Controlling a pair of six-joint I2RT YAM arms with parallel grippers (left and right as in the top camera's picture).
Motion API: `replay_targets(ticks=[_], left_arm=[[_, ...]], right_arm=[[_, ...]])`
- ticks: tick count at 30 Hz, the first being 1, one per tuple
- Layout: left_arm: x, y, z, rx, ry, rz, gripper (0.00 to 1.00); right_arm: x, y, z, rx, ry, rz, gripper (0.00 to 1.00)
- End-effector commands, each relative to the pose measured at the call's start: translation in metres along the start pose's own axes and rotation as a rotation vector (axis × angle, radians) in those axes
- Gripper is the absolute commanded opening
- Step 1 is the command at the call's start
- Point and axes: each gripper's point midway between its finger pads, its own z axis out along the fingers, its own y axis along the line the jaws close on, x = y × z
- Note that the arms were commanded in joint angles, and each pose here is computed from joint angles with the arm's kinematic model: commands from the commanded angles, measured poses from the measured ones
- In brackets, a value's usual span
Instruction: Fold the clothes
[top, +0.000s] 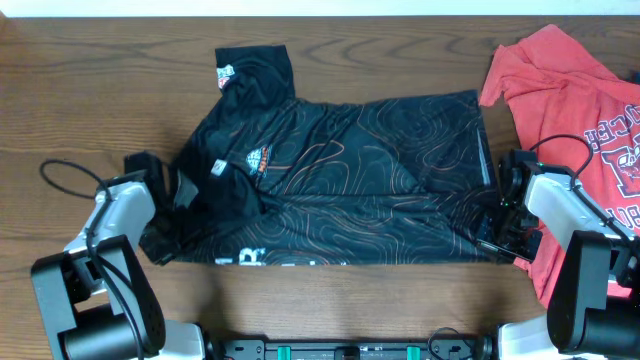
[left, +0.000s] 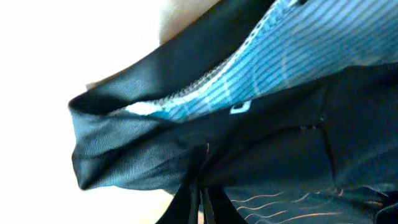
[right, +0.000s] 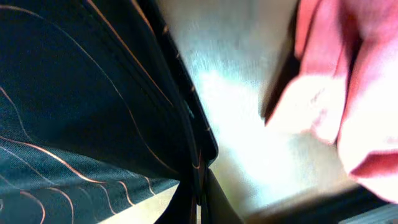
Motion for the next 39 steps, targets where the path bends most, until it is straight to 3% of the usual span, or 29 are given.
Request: replay_targets(ticks=[1, 6, 10, 11, 12, 13, 14, 15, 20, 28, 33, 39], left_arm=[[0.012, 0.008, 0.003, -0.032, 0.050, -0.014, 0.06], [0.014, 0.009, -0.003, -0.027, 0.041, -0.003, 0.06], [0.005, 0.005, -0.028, 0.010, -0.040, -0.004, 0.06], [0.001, 0.003, -0.036, 0.027, -0.074, -0.004, 0.10], [-0.005, -0.001, -0.048, 0.056, -0.119, -0.004, 0.53], [-0.007, -0.005, -0.056, 0.082, -0.143, -0.003, 0.68], [-0.010, -0.010, -0.065, 0.114, -0.169, -0.001, 0.93], [-0.013, -0.017, -0.076, 0.156, -0.196, 0.004, 0.99], [-0.045, -0.070, -0.132, 0.359, -0.393, 0.156, 0.98], [-0.104, -0.178, -0.195, 0.505, -0.619, 0.488, 0.98], [-0.162, -0.229, -0.193, 0.562, -0.686, 0.510, 0.98], [-0.214, -0.264, -0.148, 0.580, -0.729, 0.514, 0.98]], right_arm=[[0.008, 0.000, 0.001, -0.014, 0.049, 0.036, 0.01], [0.006, 0.004, -0.006, -0.046, 0.025, 0.041, 0.01], [-0.006, 0.006, -0.037, -0.093, -0.073, 0.060, 0.02], [-0.012, 0.007, -0.049, -0.115, -0.118, 0.063, 0.04], [-0.018, 0.008, -0.063, -0.139, -0.173, 0.063, 0.18], [-0.023, 0.009, -0.072, -0.155, -0.207, 0.062, 0.38], [-0.029, 0.011, -0.083, -0.177, -0.254, 0.065, 0.54], [-0.034, 0.013, -0.093, -0.200, -0.299, 0.059, 0.59], [-0.049, 0.039, -0.127, -0.352, -0.443, -0.101, 0.66], [-0.047, 0.045, -0.128, -0.384, -0.438, -0.120, 0.70], [-0.044, 0.044, -0.127, -0.379, -0.425, -0.119, 0.70], [-0.044, 0.044, -0.127, -0.379, -0.425, -0.120, 0.70]])
